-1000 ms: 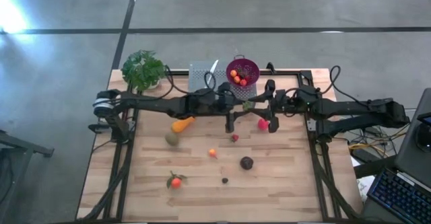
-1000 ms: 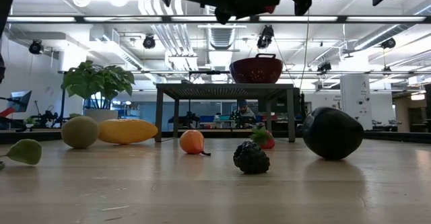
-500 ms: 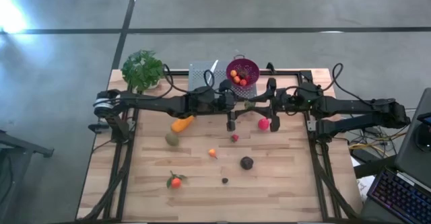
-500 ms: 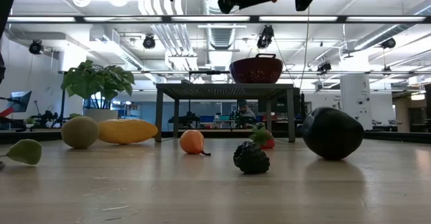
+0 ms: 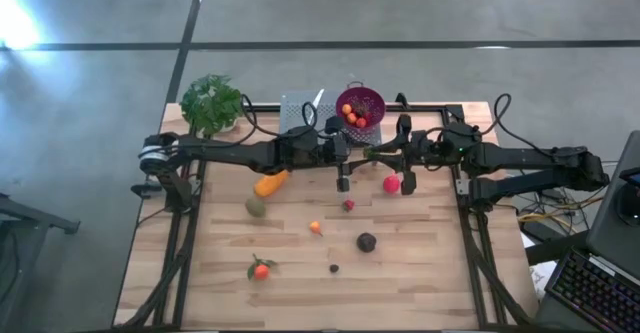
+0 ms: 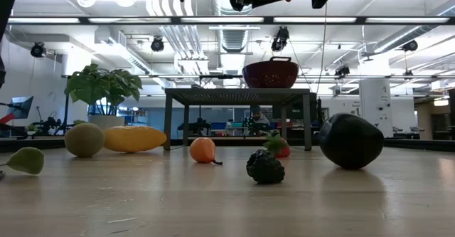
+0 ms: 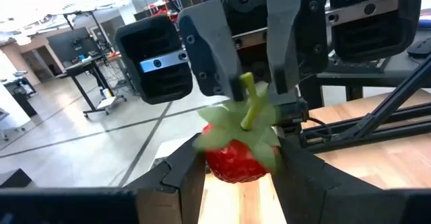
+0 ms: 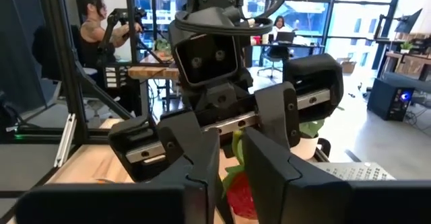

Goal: Pick & Place Fruit
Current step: Put the red strawberry into the violet strainer bowl on the shelf

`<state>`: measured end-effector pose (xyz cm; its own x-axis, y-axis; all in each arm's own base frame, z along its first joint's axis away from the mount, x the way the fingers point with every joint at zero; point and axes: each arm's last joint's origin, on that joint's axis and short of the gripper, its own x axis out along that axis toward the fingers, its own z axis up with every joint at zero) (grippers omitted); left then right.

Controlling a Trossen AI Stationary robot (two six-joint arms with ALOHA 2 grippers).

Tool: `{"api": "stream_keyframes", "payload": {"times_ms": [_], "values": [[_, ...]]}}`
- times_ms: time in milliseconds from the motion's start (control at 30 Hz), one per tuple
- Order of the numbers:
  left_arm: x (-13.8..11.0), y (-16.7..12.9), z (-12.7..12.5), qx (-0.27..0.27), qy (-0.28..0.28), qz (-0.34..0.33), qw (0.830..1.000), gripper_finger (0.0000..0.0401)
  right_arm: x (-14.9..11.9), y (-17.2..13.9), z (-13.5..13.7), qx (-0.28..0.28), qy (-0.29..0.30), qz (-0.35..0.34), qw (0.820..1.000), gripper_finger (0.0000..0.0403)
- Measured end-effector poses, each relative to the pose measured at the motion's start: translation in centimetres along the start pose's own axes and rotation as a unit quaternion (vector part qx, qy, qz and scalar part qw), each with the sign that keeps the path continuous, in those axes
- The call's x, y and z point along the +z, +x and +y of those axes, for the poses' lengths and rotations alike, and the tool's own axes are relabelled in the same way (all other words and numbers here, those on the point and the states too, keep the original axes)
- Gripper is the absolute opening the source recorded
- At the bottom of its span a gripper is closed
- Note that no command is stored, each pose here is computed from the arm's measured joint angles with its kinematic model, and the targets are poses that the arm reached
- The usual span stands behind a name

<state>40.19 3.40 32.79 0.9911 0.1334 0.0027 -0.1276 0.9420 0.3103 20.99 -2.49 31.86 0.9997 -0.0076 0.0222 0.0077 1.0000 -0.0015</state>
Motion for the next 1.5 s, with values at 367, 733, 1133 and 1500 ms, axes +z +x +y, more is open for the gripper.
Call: {"api": "stream_keyframes", "payload": {"times_ms": [367,733,1133,1500], "values": [[-0.1,0.0,0.1,0.002,0.0,0.003,1.0,0.0156,-0.5,0.8,-0.2,-0.023,-0.002,0.009,1.0,0.0031],[-0.1,0.0,0.1,0.001,0.0,0.003,1.0,0.0156,-0.5,0.7,-0.3,-0.03,-0.001,0.009,1.0,0.0009],[0.0,0.0,0.1,-0.002,-0.006,-0.002,1.0,0.0186,-0.6,0.6,-0.3,-0.03,0.002,0.014,0.999,0.0008],[0.4,-1.0,0.5,0.024,0.01,0.043,0.999,0.0263,-0.6,0.4,-0.3,-0.041,0.02,0.034,0.998,0.0008]]}}
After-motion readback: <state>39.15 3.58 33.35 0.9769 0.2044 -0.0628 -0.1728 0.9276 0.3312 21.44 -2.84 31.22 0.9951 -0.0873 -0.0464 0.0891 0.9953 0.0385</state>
